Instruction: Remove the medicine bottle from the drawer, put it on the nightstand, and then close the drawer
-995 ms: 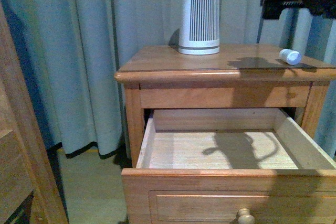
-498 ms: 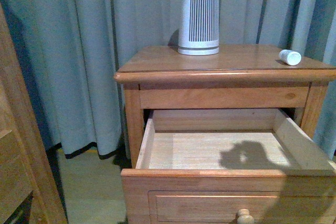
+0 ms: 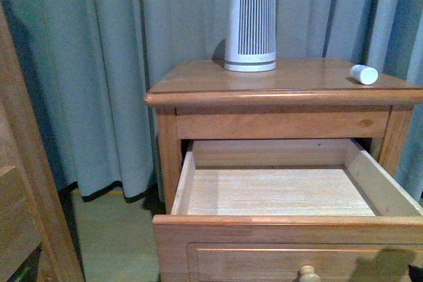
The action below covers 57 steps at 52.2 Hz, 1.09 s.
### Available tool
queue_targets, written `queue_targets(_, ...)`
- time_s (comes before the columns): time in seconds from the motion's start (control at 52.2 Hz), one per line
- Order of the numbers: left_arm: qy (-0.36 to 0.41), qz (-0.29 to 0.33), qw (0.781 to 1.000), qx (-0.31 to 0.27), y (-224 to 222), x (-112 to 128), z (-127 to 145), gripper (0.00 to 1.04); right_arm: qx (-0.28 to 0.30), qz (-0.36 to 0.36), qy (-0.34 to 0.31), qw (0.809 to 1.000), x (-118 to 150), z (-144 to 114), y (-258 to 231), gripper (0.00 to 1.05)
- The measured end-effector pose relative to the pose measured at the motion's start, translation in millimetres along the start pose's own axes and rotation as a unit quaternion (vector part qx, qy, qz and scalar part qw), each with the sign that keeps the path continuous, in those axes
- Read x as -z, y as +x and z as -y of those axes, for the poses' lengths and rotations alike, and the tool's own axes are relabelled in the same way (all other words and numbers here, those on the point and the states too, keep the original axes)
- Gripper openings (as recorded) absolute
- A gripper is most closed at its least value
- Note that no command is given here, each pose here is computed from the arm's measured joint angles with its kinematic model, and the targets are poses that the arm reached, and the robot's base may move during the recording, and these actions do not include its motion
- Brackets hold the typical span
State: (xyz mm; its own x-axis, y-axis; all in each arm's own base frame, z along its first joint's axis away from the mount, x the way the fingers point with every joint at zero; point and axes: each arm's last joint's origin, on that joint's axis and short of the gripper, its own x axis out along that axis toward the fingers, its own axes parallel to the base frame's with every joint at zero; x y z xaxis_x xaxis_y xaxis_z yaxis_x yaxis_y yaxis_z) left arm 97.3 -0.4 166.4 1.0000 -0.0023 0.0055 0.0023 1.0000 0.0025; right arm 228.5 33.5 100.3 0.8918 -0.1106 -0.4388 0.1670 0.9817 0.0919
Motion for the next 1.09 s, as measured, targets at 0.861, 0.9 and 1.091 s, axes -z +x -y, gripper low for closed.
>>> queue_targets(0.861,0.000,0.000,1.000,0.000,0.0,0.0,0.0,0.98,0.015,0.077,-0.065,0.995,-85.7,-28.6,215.6,0.98)
queue_targets(0.9,0.000,0.000,1.000,0.000,0.0,0.0,0.0,0.98,0.014,0.077,-0.066,0.995,-86.0,-29.5,217.1,0.98)
queue_targets(1.091,0.000,0.000,1.000,0.000,0.0,0.0,0.0,0.98,0.007,0.073,-0.065,0.995,-84.6,-29.5,208.5,0.98)
